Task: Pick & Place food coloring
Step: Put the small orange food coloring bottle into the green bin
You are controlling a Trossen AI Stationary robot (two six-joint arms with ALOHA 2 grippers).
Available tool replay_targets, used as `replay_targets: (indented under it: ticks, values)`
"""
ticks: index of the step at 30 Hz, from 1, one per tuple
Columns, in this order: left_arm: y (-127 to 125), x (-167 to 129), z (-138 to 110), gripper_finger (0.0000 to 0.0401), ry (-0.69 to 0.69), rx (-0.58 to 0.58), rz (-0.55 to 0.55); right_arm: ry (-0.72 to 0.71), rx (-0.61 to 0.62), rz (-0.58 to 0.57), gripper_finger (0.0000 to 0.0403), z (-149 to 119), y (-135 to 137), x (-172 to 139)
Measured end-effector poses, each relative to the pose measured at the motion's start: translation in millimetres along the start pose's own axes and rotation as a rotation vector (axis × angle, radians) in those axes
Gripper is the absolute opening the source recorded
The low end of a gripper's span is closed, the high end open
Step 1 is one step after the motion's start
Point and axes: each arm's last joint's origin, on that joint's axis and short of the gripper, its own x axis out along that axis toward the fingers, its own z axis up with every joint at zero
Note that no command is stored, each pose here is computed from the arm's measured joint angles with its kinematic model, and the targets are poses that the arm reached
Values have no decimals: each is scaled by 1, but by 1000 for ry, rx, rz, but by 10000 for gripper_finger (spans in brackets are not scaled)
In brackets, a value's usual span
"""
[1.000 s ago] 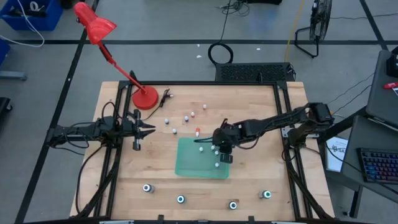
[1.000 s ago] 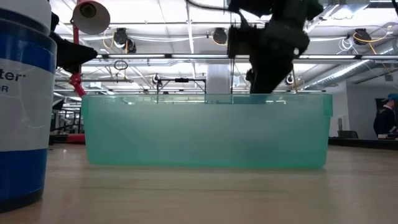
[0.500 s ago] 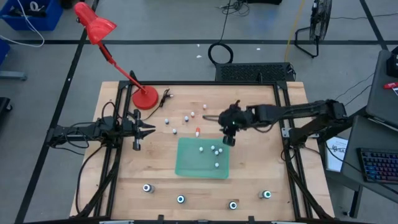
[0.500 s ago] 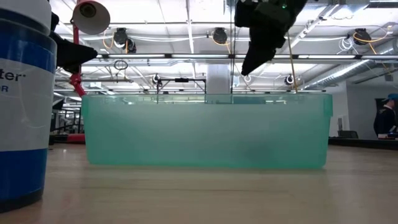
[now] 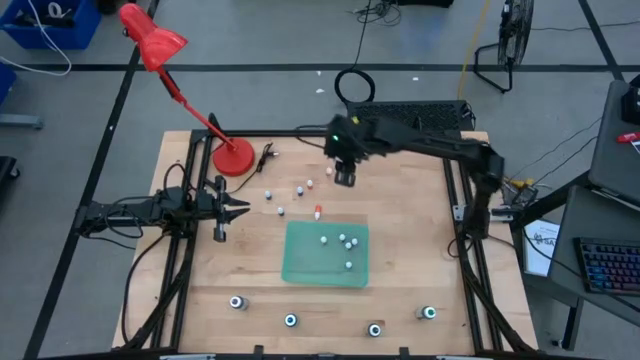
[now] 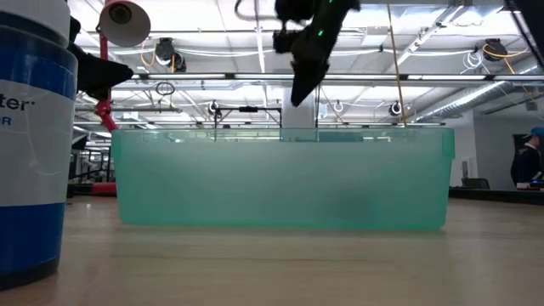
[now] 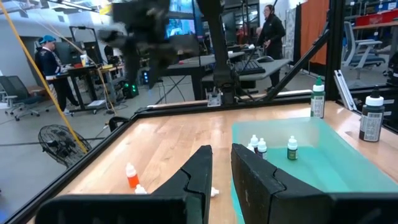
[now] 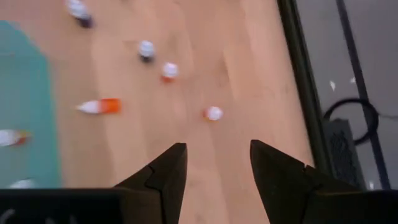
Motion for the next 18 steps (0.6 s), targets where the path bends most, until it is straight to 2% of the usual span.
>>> replay_targets:
  ticks: [4,9,18]
  values:
    - [0,0,0,67,1,0,0,79,15,37,167,5,-18,35]
    - [0,0,0,67,1,0,0,154,29,106,167,-1,-28,76]
    - [0,0,0,67,0,0,0,198,16,128,169,-5,-28,127]
